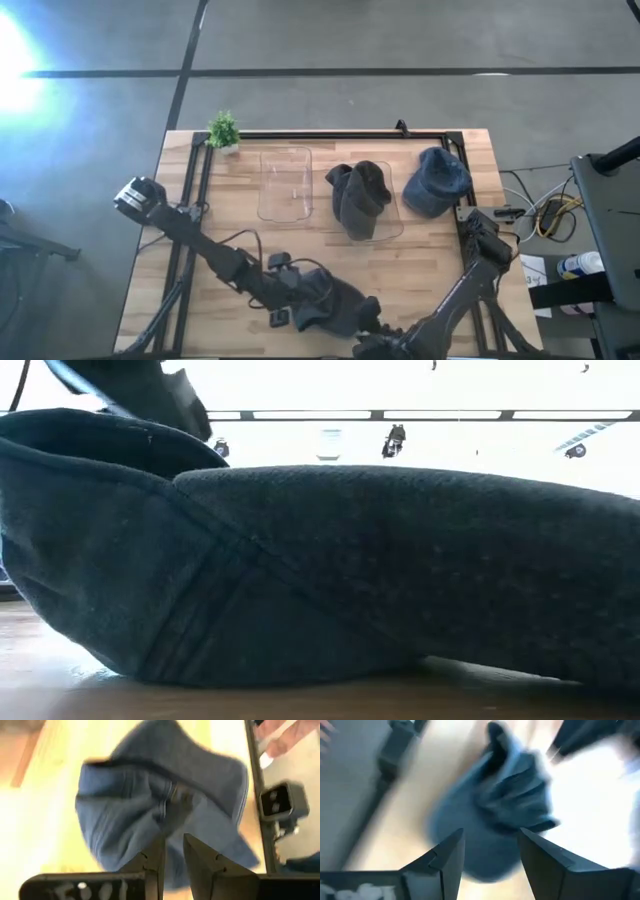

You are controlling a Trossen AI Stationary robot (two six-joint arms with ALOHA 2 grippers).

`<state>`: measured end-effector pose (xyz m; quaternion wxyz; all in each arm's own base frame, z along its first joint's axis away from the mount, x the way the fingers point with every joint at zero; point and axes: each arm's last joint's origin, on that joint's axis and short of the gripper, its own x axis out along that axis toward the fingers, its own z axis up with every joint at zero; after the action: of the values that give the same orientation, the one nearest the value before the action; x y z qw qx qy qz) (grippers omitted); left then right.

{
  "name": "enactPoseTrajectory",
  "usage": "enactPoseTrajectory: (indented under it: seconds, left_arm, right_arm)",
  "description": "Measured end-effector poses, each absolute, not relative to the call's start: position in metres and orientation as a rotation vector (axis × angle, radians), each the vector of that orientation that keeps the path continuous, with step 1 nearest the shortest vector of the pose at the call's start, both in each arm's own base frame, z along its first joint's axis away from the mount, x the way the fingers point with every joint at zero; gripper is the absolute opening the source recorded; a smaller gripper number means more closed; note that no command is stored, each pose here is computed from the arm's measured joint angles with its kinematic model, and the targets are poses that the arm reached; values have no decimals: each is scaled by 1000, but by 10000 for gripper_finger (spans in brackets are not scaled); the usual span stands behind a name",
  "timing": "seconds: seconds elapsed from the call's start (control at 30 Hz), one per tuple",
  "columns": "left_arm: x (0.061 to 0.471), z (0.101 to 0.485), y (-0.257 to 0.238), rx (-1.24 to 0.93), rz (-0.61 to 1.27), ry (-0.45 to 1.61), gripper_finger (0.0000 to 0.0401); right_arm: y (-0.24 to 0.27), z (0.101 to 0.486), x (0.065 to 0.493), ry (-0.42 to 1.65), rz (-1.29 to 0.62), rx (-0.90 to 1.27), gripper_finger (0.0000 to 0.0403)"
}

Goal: Pick & Place hat
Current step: Put the bottom blue cap into the left transparent bin

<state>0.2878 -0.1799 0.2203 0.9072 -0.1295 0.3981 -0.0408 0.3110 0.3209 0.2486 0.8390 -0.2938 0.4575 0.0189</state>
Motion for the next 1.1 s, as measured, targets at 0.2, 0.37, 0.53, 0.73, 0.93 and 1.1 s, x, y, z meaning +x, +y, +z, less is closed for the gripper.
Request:
enactPoseTrajectory:
  seconds: [0.2, 0.37, 0.53, 0.73, 0.93, 1.1]
  left_arm:
    - [258, 198, -199, -222, -53, 917, 62]
    - [246, 181, -205, -266, 8, 881, 62]
    - [245, 176, -204, -264, 29, 853, 62]
    - [255, 171, -211, -215, -24, 771, 62]
    - [273, 152, -225, -245, -78, 704, 62]
    - [284, 144, -235, -261, -108, 720, 62]
  right_arm:
    - [309, 240, 342, 1030, 39, -107, 176]
    - [303, 244, 362, 944, 30, 34, 180]
    - [301, 230, 371, 889, 9, 138, 190]
    - [299, 201, 377, 882, -43, 227, 197]
    - [304, 172, 386, 919, -88, 152, 196]
    - [299, 165, 386, 931, -232, 73, 196]
